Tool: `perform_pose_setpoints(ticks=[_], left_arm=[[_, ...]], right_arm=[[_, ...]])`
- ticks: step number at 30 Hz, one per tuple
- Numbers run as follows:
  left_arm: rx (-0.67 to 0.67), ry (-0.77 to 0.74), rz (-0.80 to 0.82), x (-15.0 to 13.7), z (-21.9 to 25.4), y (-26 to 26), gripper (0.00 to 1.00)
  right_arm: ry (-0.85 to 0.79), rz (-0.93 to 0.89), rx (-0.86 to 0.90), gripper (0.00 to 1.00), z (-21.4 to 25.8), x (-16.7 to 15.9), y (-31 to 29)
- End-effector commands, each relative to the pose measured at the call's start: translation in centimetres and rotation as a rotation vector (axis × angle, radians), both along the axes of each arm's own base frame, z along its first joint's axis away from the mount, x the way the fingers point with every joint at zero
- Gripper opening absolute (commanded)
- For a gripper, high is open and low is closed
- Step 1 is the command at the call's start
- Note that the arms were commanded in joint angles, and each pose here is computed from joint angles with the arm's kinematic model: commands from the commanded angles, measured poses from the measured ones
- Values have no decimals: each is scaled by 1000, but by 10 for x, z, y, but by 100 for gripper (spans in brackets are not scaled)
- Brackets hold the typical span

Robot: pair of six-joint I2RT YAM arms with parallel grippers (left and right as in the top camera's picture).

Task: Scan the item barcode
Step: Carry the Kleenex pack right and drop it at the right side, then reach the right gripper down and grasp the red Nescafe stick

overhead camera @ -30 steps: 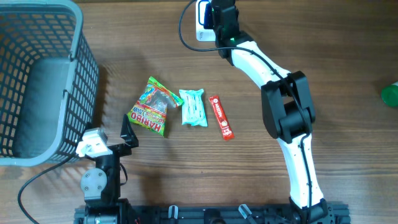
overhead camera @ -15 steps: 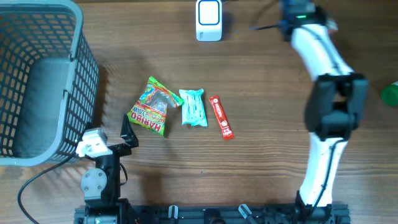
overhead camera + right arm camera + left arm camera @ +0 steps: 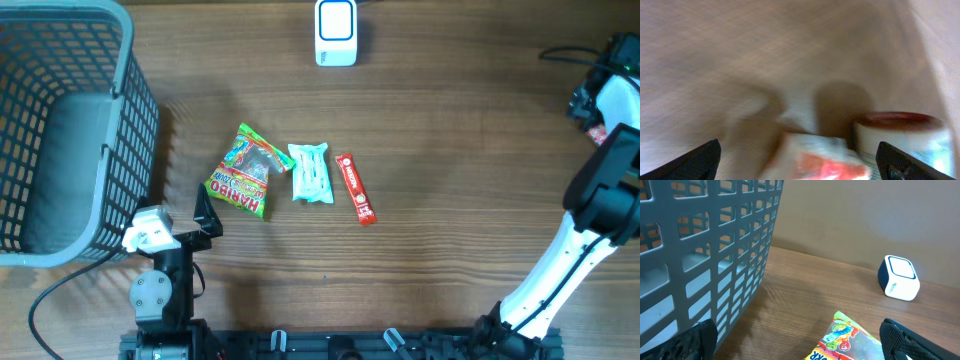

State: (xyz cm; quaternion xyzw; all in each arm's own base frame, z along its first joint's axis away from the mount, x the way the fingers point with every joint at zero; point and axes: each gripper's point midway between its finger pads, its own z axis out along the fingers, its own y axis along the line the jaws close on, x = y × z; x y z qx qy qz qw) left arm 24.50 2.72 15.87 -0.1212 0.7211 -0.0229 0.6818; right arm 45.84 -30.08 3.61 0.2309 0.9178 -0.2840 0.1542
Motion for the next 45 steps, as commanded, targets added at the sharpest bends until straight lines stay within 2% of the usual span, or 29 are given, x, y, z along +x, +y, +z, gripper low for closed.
perform_pose_setpoints(ticks=[1, 3, 4, 6, 8, 11, 12, 13, 14, 15, 17, 19, 23, 30, 32, 35, 37, 39, 40, 42, 43, 45], left_arm=[[-1, -5, 11, -1, 0, 2, 100], [-1, -5, 11, -1, 0, 2, 100], [-1, -5, 11, -1, 0, 2, 100], [-1, -5, 11, -1, 0, 2, 100], [-1, -5, 11, -1, 0, 2, 100], [-1, -5, 11, -1, 0, 2, 100], [-1, -5, 11, -1, 0, 2, 100], [-1, -5, 11, -1, 0, 2, 100], [-1, -5, 11, -1, 0, 2, 100], [-1, -5, 11, -1, 0, 2, 100], [-1, -5, 11, -1, 0, 2, 100], [-1, -5, 11, -1, 0, 2, 100], [-1, -5, 11, -1, 0, 2, 100], [-1, -5, 11, -1, 0, 2, 100], [-1, -5, 11, -1, 0, 2, 100], [-1, -5, 11, -1, 0, 2, 100], [-1, -5, 11, -1, 0, 2, 100], [-1, -5, 11, -1, 0, 2, 100], [-1, -5, 11, -1, 0, 2, 100], [-1, -5, 11, -1, 0, 2, 100], [-1, -5, 11, -1, 0, 2, 100], [-1, -5, 11, -1, 0, 2, 100]], right_arm=[[-346, 184, 159, 100, 99, 74, 85], [-455, 357, 341, 100, 139, 92, 167], [-466, 498, 502, 100, 160, 88, 235], [-427, 672, 714, 100, 175, 69, 322], [-319, 808, 927, 100, 173, 36, 403], [-84, 847, 993, 100, 140, -15, 465], [4, 861, 979, 100, 126, -34, 482], [100, 870, 924, 95, 108, -54, 495], [173, 880, 836, 85, 92, -69, 501], [249, 893, 723, 79, 75, -85, 503], [353, 903, 592, 80, 48, -114, 508], [402, 890, 542, 80, 26, -134, 510], [434, 810, 553, 75, -21, -162, 507], [378, 831, 545, 65, -35, -155, 510], [358, 822, 487, 65, -37, -147, 503], [356, 786, 392, 56, -46, -141, 488], [387, 788, 350, 53, -58, -144, 487], [417, 799, 315, 47, -69, -149, 487], [434, 809, 298, 39, -75, -153, 489], [464, 826, 280, 14, -85, -160, 493], [469, 828, 277, 5, -86, -163, 496], [464, 822, 300, 4, -83, -168, 504]])
